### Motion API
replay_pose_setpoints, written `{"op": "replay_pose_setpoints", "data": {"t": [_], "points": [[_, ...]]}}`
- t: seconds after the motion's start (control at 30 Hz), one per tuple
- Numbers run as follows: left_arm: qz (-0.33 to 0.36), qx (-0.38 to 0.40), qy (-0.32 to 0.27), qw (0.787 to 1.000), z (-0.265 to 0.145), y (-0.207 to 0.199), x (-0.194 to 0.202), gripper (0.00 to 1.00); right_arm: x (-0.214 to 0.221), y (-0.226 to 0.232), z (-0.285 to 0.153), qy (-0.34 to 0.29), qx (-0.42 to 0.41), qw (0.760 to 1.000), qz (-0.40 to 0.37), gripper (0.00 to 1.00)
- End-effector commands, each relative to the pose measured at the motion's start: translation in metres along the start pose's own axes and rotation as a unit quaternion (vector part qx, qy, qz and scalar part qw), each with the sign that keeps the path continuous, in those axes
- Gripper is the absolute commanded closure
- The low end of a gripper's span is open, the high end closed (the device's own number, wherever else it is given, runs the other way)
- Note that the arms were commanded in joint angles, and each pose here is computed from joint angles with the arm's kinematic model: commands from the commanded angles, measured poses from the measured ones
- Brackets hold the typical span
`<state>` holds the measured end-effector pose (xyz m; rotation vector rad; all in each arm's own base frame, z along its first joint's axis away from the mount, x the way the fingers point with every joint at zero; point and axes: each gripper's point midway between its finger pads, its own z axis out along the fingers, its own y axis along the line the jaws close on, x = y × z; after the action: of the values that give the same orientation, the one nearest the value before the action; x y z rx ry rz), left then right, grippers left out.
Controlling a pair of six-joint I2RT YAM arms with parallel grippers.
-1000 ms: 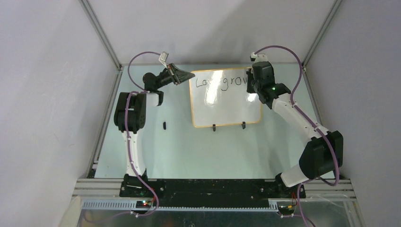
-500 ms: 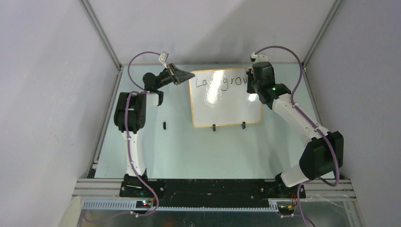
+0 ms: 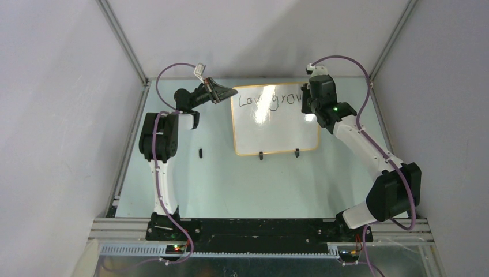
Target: Write a sentence on the whiteboard
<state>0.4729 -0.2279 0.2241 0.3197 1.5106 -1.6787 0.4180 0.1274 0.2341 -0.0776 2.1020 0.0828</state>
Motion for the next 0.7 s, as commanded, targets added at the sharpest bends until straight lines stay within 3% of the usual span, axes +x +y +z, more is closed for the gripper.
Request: {"op": "replay_pose_setpoints", "data": {"t": [0.0, 0.67], "points": [[0.042, 0.022, 0.001, 0.999, 0.0052, -0.0283, -0.0102, 1.00, -0.0309, 0.0003, -0.0060, -0.038, -0.002, 0.999, 0.004, 1.00], [0.042, 0.022, 0.002, 0.999, 0.0053, -0.0280, -0.0102, 1.00, -0.0360, -0.0046, 0.0033, -0.036, 0.011, 0.999, 0.002, 1.00]]}}
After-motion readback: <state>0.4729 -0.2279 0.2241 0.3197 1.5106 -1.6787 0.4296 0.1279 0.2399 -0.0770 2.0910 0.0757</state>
